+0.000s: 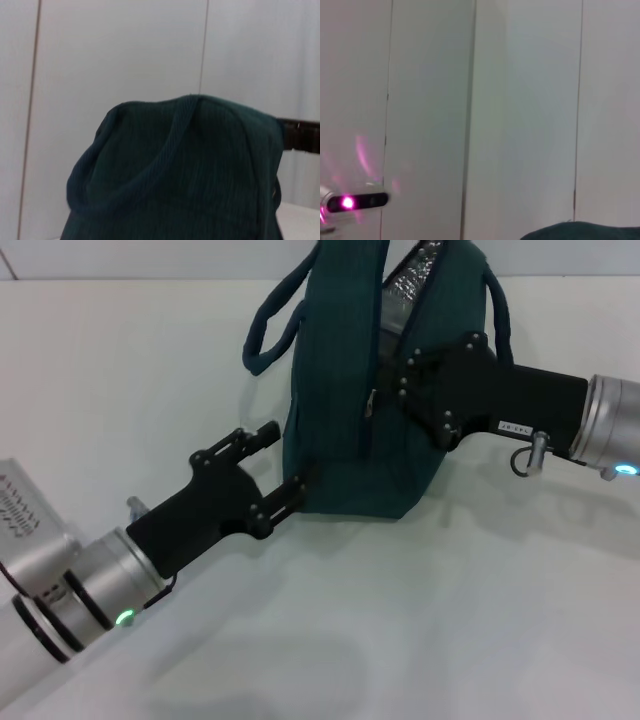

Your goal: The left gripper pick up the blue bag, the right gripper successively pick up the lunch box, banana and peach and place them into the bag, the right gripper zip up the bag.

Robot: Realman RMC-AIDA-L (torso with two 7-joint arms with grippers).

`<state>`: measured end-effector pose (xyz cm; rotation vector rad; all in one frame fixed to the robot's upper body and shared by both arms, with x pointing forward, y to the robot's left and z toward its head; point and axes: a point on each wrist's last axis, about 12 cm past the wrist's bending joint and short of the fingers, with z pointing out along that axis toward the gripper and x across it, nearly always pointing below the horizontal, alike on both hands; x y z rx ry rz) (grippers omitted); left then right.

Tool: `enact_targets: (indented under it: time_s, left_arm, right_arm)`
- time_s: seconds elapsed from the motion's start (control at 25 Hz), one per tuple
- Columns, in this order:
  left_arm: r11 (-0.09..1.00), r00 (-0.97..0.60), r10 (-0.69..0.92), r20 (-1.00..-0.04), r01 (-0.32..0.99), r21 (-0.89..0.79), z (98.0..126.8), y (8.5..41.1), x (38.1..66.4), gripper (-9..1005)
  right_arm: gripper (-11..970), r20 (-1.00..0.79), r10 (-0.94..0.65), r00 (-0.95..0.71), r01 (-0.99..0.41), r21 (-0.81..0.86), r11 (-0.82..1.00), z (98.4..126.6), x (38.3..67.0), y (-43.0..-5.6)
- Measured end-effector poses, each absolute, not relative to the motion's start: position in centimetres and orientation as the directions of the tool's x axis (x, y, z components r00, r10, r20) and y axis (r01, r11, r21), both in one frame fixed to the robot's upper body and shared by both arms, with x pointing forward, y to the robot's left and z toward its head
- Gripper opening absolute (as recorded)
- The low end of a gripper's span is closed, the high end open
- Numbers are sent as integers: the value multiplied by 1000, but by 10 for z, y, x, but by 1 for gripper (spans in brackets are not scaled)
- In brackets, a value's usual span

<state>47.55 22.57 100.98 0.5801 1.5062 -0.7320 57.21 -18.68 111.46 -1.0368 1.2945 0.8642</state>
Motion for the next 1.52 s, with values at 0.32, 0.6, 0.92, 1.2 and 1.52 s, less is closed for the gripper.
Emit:
enact_targets:
  time_s: [0.32,0.6,0.92,1.2,1.52]
  left_arm:
    - [658,-16,-47,-999,752,-43,1014,224,480,612]
    - [669,59,27,-998,741,62,1013,225,481,465]
    - [638,72,40,-997,766,81,1013,222,477,199]
    - [589,110,85,-990,796,139,1011,218,473,114]
    - [507,158,143,-977,836,209,1007,213,466,83]
  right_arm:
    - [19,-996,-38,86,-940,-94,328,1112,571,-187]
    - [19,-995,-34,92,-938,-98,333,1112,570,-189]
    - [19,-995,-9,103,-943,-101,318,1108,563,-191]
    - [19,-981,78,176,-906,-130,403,1106,552,-207]
    - [19,-960,119,254,-844,-160,513,1103,551,-221]
